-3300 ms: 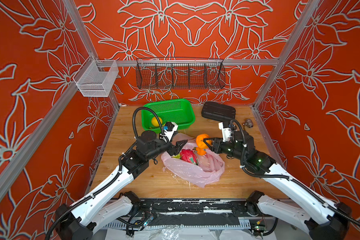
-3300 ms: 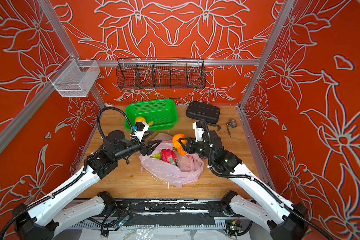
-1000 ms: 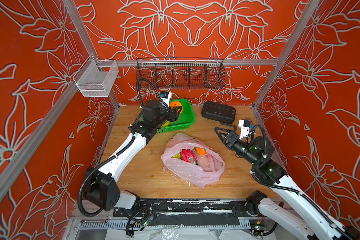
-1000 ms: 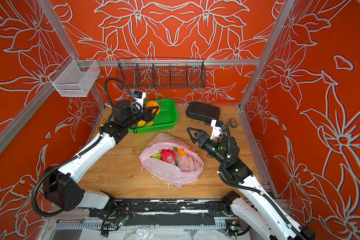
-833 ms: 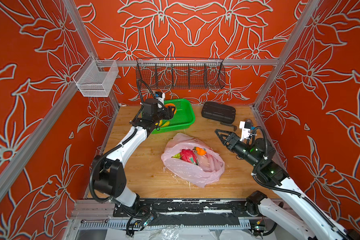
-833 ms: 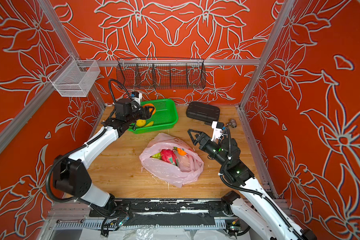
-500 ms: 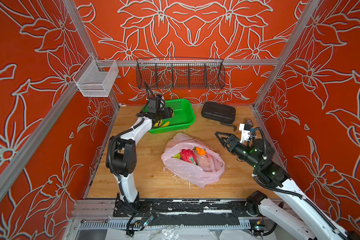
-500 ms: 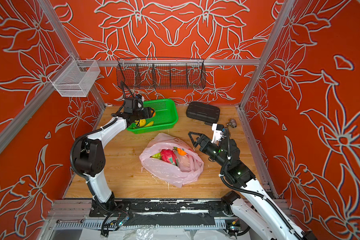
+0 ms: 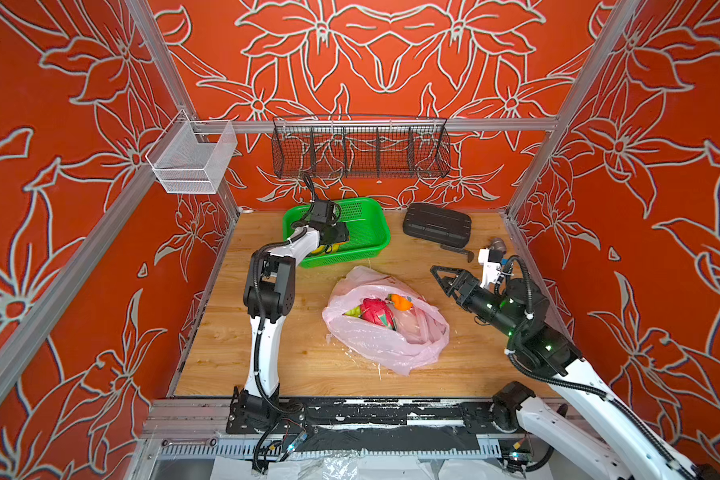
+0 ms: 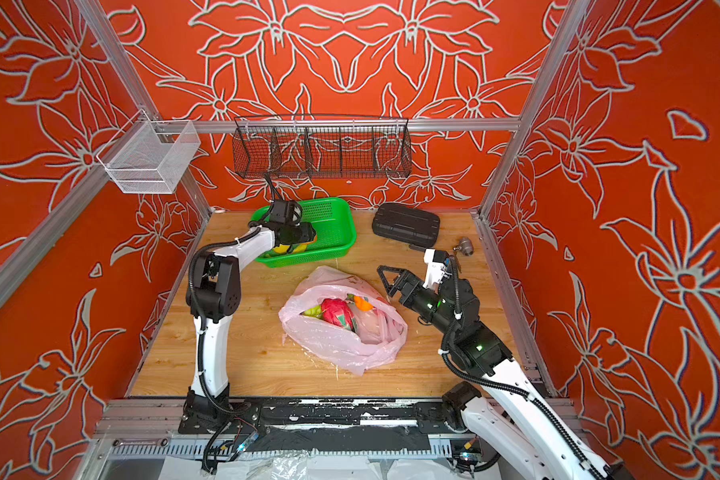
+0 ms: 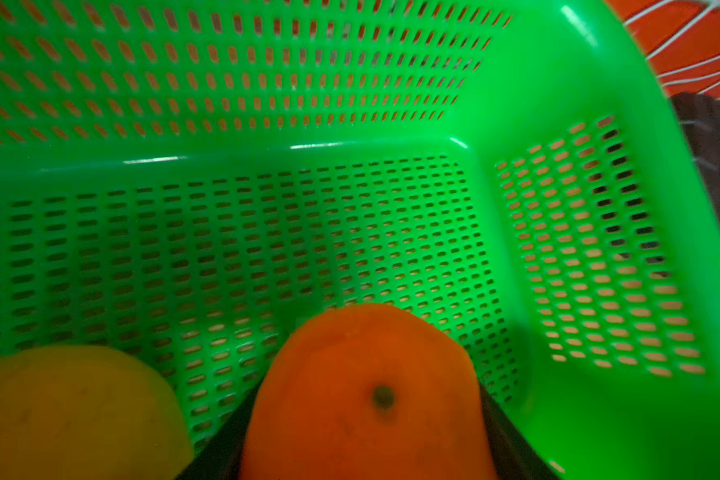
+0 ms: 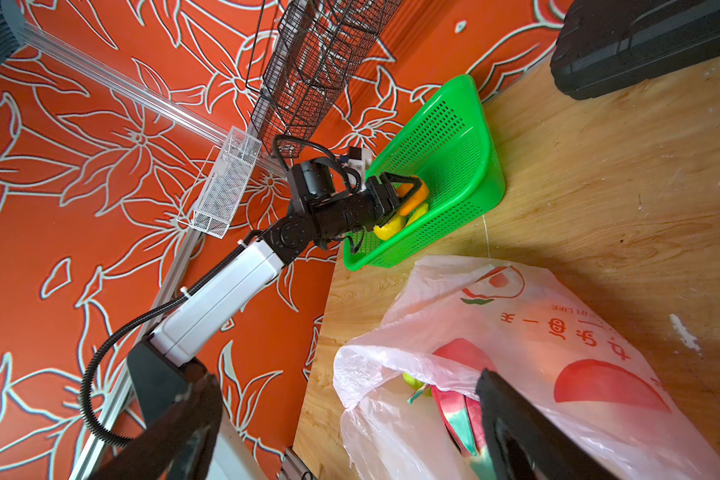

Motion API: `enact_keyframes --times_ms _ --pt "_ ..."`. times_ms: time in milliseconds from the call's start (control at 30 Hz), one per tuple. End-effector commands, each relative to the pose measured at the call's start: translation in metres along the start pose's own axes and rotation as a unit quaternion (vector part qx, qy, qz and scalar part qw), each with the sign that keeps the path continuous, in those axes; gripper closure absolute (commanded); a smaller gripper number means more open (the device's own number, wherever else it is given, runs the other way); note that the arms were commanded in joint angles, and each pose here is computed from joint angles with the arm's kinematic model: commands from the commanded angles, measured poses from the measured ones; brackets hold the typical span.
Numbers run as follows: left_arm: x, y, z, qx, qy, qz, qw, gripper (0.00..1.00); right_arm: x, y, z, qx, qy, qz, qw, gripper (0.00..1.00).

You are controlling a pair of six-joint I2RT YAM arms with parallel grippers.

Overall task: Untie the knot of the plastic bag and take out the fruit
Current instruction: 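Release the orange into the green basket with the left gripper while the right withdraws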

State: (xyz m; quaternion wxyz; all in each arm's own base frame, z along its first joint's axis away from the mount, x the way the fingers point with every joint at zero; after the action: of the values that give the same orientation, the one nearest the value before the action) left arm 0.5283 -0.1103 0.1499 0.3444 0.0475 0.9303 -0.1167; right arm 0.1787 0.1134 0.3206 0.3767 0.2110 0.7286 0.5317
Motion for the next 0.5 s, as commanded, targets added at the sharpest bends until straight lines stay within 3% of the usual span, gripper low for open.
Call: enact_keyframes --times_ms 0,367,467 --pt "0.007 -0.003 0.01 -0.004 0.027 0.013 1.0 0.48 -0.002 0.005 -0.005 -0.001 -0.012 -0.007 1.0 0.03" --pt "0.006 -0.007 0.002 0.008 0.023 0.015 1.0 0.06 -0.002 0.006 -0.004 -0.003 -0.01 -0.007 1.0 0.03" --pt "0.002 -0.009 -0.011 0.01 0.012 0.013 1.0 0.01 -0.002 0.005 -0.005 -0.003 -0.01 -0.008 1.0 0.03"
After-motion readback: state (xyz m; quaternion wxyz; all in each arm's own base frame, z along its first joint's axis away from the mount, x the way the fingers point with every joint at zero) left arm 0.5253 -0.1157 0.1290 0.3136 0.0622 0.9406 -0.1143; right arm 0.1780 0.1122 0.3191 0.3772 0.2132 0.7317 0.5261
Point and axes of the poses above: each gripper's point midway between its finger pads, its own z axis out along the fingers, its own y axis along the line the jaws close on, x = y × z, the point moved 9 cm from there along -z, back along the fingers, and after that the axes turned 12 degrees about z, right-handed, at the moved point
